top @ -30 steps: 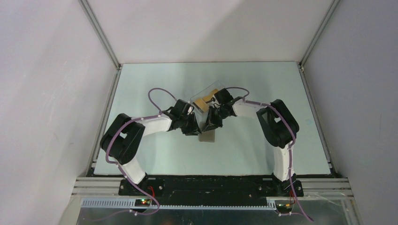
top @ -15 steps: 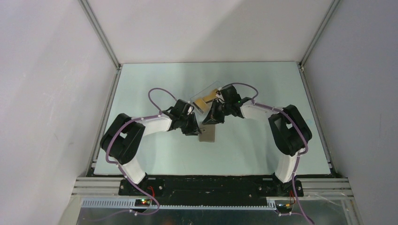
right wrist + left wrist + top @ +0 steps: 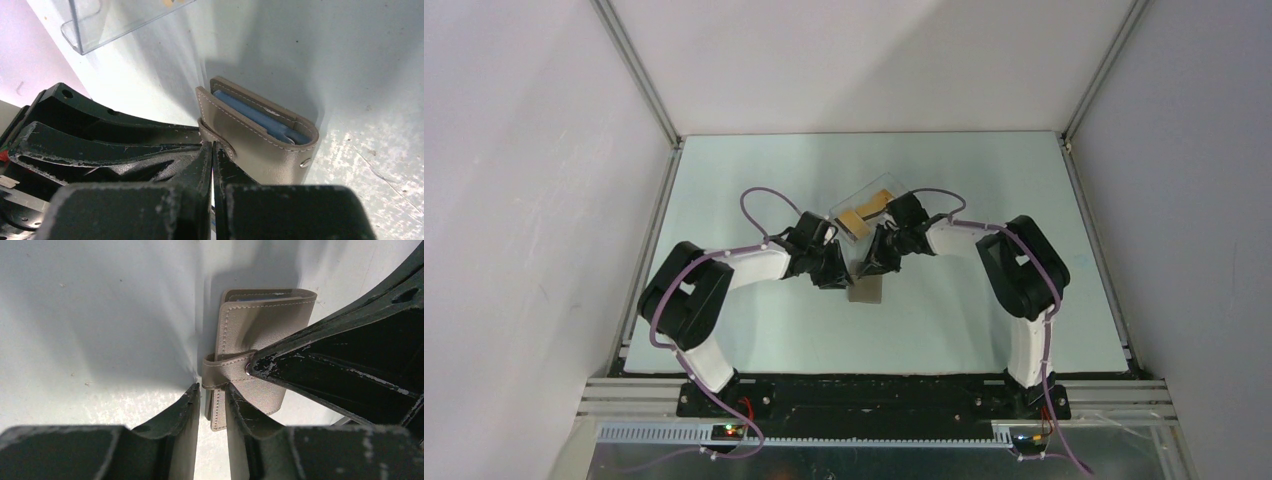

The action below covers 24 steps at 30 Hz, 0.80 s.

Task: Put the credit cards into the card holder
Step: Close the card holder at the center of the board.

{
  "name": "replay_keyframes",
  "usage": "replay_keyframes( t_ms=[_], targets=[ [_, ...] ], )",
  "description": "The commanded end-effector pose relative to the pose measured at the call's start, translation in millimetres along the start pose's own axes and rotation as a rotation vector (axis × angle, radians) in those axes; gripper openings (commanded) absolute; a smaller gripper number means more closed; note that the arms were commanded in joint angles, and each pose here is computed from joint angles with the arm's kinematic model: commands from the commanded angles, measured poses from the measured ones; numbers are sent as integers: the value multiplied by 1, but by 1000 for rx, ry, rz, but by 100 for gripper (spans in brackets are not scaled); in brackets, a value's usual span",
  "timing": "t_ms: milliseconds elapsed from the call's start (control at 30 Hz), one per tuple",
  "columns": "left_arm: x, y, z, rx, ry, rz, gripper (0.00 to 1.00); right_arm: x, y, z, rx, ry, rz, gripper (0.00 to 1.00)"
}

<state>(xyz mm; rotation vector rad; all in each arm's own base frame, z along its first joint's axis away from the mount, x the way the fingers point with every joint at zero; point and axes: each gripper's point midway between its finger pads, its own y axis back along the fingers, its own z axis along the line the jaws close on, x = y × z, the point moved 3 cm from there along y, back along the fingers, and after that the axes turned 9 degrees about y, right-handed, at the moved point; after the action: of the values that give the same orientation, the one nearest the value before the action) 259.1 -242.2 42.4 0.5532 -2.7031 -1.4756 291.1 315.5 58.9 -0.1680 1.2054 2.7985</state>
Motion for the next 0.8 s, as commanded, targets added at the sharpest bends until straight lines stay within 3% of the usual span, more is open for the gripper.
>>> replay_keyframes(
  t_ms=[0,300,500,633,767],
  targets=[
    [-3,-2,2,-27,-31,-10,31,2,-8,-11,62,5,-11,0],
    [-3,-2,0,-22,-20,-3,31,23,-11,-28,199,26,27,0],
    [0,-2,-4,-11,22,14,31,32,-10,-40,276,40,-26,0],
    [2,-2,-5,-10,57,35,31,31,-7,-38,228,64,-91,0],
    [4,-3,-2,-23,69,48,31,17,6,-1,74,148,-185,0]
  ],
)
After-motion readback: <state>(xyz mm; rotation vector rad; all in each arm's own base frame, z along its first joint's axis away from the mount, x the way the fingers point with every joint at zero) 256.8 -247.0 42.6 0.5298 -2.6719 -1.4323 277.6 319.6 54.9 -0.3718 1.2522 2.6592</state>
